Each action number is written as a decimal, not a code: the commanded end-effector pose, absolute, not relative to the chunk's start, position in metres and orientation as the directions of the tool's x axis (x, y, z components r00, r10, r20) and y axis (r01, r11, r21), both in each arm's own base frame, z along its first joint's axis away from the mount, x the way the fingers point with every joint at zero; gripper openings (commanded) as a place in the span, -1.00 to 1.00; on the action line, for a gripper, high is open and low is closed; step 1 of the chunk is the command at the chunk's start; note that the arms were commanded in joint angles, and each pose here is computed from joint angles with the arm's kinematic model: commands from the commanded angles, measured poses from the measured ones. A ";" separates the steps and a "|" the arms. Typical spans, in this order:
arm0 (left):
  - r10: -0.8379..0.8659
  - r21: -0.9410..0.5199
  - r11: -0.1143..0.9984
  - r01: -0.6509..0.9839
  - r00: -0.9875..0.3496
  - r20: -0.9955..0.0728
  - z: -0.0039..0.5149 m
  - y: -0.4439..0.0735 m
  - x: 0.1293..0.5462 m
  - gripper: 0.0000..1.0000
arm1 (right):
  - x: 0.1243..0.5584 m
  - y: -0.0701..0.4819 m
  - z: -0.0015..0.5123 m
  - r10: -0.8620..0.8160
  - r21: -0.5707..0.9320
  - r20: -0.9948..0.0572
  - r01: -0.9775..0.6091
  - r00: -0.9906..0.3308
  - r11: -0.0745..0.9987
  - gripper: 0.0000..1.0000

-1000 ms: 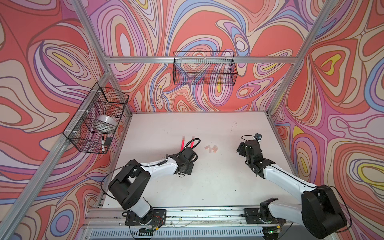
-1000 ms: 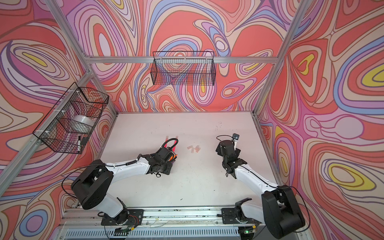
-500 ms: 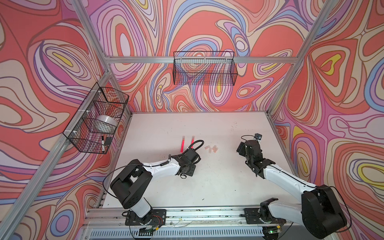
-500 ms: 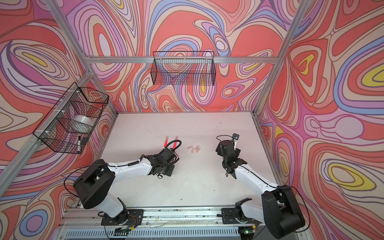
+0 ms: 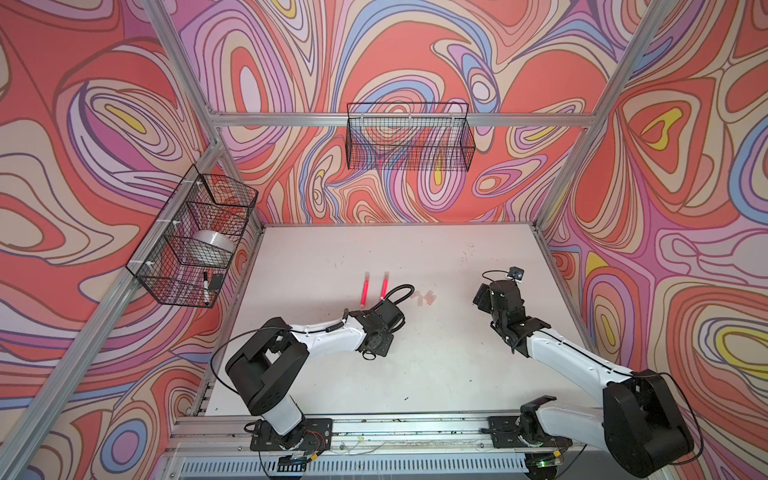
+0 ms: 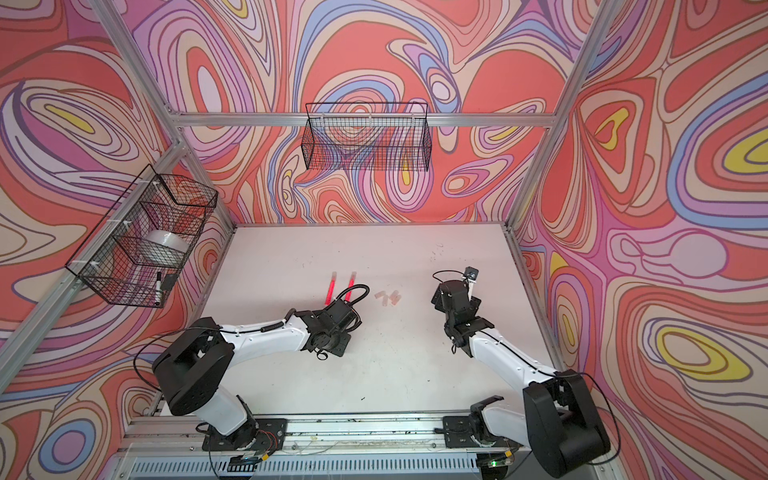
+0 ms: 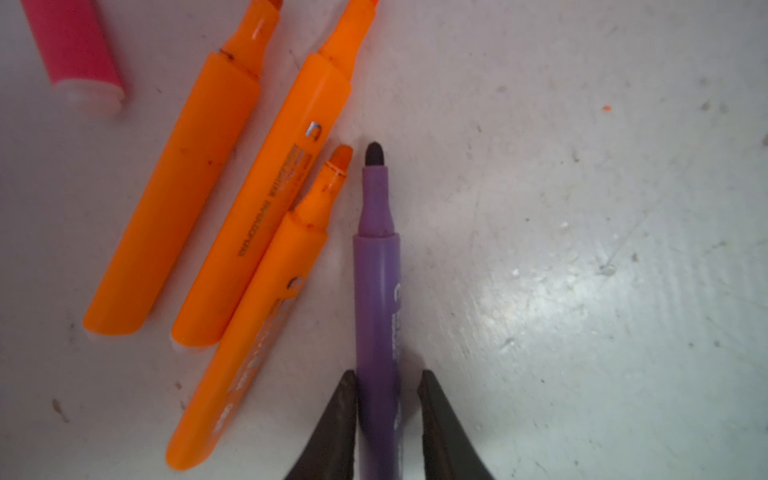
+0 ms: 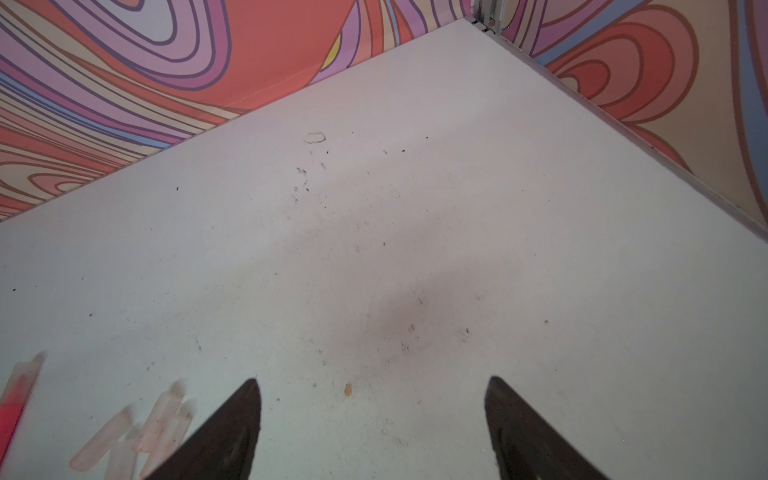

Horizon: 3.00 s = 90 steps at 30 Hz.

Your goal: Insert the pens into the pen caps

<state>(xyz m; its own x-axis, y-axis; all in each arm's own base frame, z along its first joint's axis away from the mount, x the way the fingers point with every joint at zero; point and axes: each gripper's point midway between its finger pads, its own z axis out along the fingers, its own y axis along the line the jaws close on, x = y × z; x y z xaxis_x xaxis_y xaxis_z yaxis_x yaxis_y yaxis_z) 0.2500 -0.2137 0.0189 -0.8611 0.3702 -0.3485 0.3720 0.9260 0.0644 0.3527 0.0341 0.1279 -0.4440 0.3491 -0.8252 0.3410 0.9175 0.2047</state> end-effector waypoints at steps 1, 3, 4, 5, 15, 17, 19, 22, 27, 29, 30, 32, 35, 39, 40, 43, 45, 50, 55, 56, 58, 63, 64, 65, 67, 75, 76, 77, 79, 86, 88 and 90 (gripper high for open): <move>0.368 0.102 0.930 0.354 -0.879 -0.303 0.012 -0.205 0.244 -0.57 | 0.354 0.032 0.130 0.349 0.205 -0.828 0.342 -0.439 0.917 0.74; 0.368 0.094 0.930 0.356 -0.879 -0.304 0.011 -0.207 0.245 -0.65 | 0.354 0.032 0.131 0.349 0.207 -0.829 0.342 -0.436 0.917 0.73; 0.368 0.089 0.929 0.358 -0.879 -0.305 0.011 -0.208 0.245 -0.69 | 0.354 0.032 0.130 0.349 0.206 -0.829 0.342 -0.438 0.917 0.72; 0.368 0.085 0.929 0.360 -0.878 -0.306 0.011 -0.210 0.245 -0.71 | 0.353 0.032 0.131 0.351 0.208 -0.829 0.342 -0.435 0.916 0.70; 0.323 -0.030 0.925 0.379 -0.824 -0.465 0.056 -0.234 0.259 -0.89 | 0.330 0.100 0.149 0.558 0.588 -0.668 0.111 -0.493 0.801 0.52; 0.311 -0.077 0.912 0.403 -0.801 -0.511 0.074 -0.242 0.260 -0.93 | 0.322 0.123 0.162 0.563 0.633 -0.654 0.041 -0.506 0.773 0.52; 0.301 -0.112 0.898 0.425 -0.780 -0.549 0.088 -0.248 0.261 -0.94 | 0.314 0.146 0.175 0.554 0.654 -0.659 -0.025 -0.509 0.756 0.53; 0.282 -0.167 0.872 0.459 -0.752 -0.596 0.105 -0.257 0.258 -0.96 | 0.298 0.179 0.187 0.541 0.671 -0.668 -0.099 -0.511 0.735 0.52; 0.253 -0.252 0.813 0.525 -0.709 -0.658 0.126 -0.271 0.251 -0.96 | 0.274 0.221 0.196 0.560 0.723 -0.648 -0.186 -0.517 0.665 0.50; 0.246 -0.271 0.797 0.539 -0.700 -0.670 0.130 -0.274 0.249 -0.96 | 0.269 0.234 0.199 0.557 0.734 -0.641 -0.207 -0.528 0.647 0.47; 0.243 -0.279 0.790 0.546 -0.696 -0.675 0.132 -0.275 0.247 -0.96 | 0.267 0.241 0.200 0.554 0.738 -0.638 -0.220 -0.535 0.637 0.47; 0.239 -0.289 0.779 0.556 -0.690 -0.683 0.134 -0.277 0.246 -0.96 | 0.263 0.252 0.202 0.546 0.744 -0.634 -0.240 -0.548 0.624 0.46; 0.233 -0.299 0.770 0.563 -0.685 -0.691 0.136 -0.279 0.245 -0.95 | 0.261 0.263 0.201 0.535 0.748 -0.629 -0.252 -0.564 0.613 0.46; 0.238 -0.312 0.757 0.574 -0.687 -0.687 0.136 -0.283 0.243 -0.95 | 0.262 0.273 0.195 0.521 0.750 -0.621 -0.248 -0.585 0.614 0.43; 0.239 -0.318 0.750 0.580 -0.686 -0.688 0.136 -0.285 0.242 -0.96 | 0.263 0.275 0.193 0.518 0.749 -0.618 -0.243 -0.592 0.616 0.40; 0.241 -0.330 0.728 0.601 -0.674 -0.698 0.140 -0.291 0.239 -0.95 | 0.266 0.283 0.186 0.513 0.756 -0.605 -0.237 -0.609 0.610 0.30; 0.246 -0.333 0.714 0.615 -0.666 -0.704 0.142 -0.294 0.237 -0.95 | 0.268 0.289 0.182 0.507 0.760 -0.598 -0.237 -0.621 0.605 0.27; 0.251 -0.325 0.705 0.630 -0.651 -0.717 0.145 -0.296 0.233 -0.95 | 0.271 0.302 0.177 0.494 0.769 -0.582 -0.240 -0.646 0.592 0.19; 0.252 -0.320 0.709 0.629 -0.649 -0.718 0.144 -0.295 0.233 -0.94 | 0.273 0.306 0.173 0.494 0.774 -0.572 -0.230 -0.655 0.590 -0.02; 0.252 -0.320 0.710 0.628 -0.650 -0.717 0.143 -0.295 0.233 -0.94 | 0.273 0.306 0.173 0.493 0.774 -0.571 -0.231 -0.656 0.589 -0.06; 0.251 -0.319 0.710 0.628 -0.649 -0.718 0.143 -0.295 0.234 -0.94 | 0.273 0.307 0.171 0.493 0.777 -0.566 -0.226 -0.661 0.588 -0.13; 0.243 -0.318 0.712 0.626 -0.644 -0.726 0.145 -0.295 0.234 -0.94 | 0.273 0.309 0.167 0.494 0.781 -0.555 -0.216 -0.669 0.586 -0.28; 0.242 -0.316 0.714 0.625 -0.644 -0.726 0.145 -0.294 0.235 -0.94 | 0.273 0.310 0.167 0.494 0.782 -0.554 -0.215 -0.670 0.585 -0.29; 0.242 -0.316 0.716 0.622 -0.645 -0.725 0.144 -0.294 0.235 -0.94 | 0.273 0.310 0.166 0.495 0.783 -0.552 -0.213 -0.671 0.584 -0.32; 0.243 -0.314 0.718 0.621 -0.647 -0.723 0.143 -0.294 0.235 -0.94 | 0.273 0.310 0.166 0.495 0.784 -0.550 -0.212 -0.673 0.583 -0.41; 0.238 -0.315 0.718 0.621 -0.644 -0.727 0.144 -0.294 0.236 -0.74 | 0.273 0.316 0.162 0.490 0.792 -0.536 -0.208 -0.688 0.575 -0.94; 0.239 -0.314 0.719 0.620 -0.644 -0.726 0.143 -0.294 0.236 -0.69 | 0.273 0.317 0.163 0.489 0.793 -0.534 -0.209 -0.690 0.573 -0.95; 0.237 -0.312 0.720 0.620 -0.642 -0.729 0.144 -0.294 0.237 -0.66 | 0.272 0.319 0.164 0.486 0.794 -0.534 -0.213 -0.692 0.570 -0.98; 0.235 -0.308 0.726 0.616 -0.642 -0.730 0.143 -0.293 0.238 -0.58 | 0.272 0.320 0.164 0.487 0.796 -0.533 -0.214 -0.692 0.566 -1.00; 0.218 -0.300 0.735 0.609 -0.630 -0.745 0.145 -0.293 0.242 -0.41 | 0.267 0.326 0.167 0.487 0.806 -0.526 -0.226 -0.697 0.547 -1.00; 0.216 -0.297 0.736 0.609 -0.626 -0.749 0.146 -0.293 0.243 -0.37 | 0.265 0.328 0.169 0.486 0.809 -0.526 -0.233 -0.699 0.540 -1.00; 0.216 -0.297 0.736 0.608 -0.626 -0.749 0.145 -0.294 0.244 -0.34 | 0.264 0.330 0.169 0.483 0.810 -0.524 -0.235 -0.701 0.538 -1.00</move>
<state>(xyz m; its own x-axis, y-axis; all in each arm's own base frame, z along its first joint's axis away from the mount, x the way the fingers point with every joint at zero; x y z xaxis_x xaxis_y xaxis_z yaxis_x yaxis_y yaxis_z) 0.2400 -0.2876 0.1335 -0.6620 0.2407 -0.7098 0.5917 0.7492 -0.2978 0.2691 0.3169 0.1611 -0.6874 0.4933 -0.5330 -0.2064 0.5710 0.7946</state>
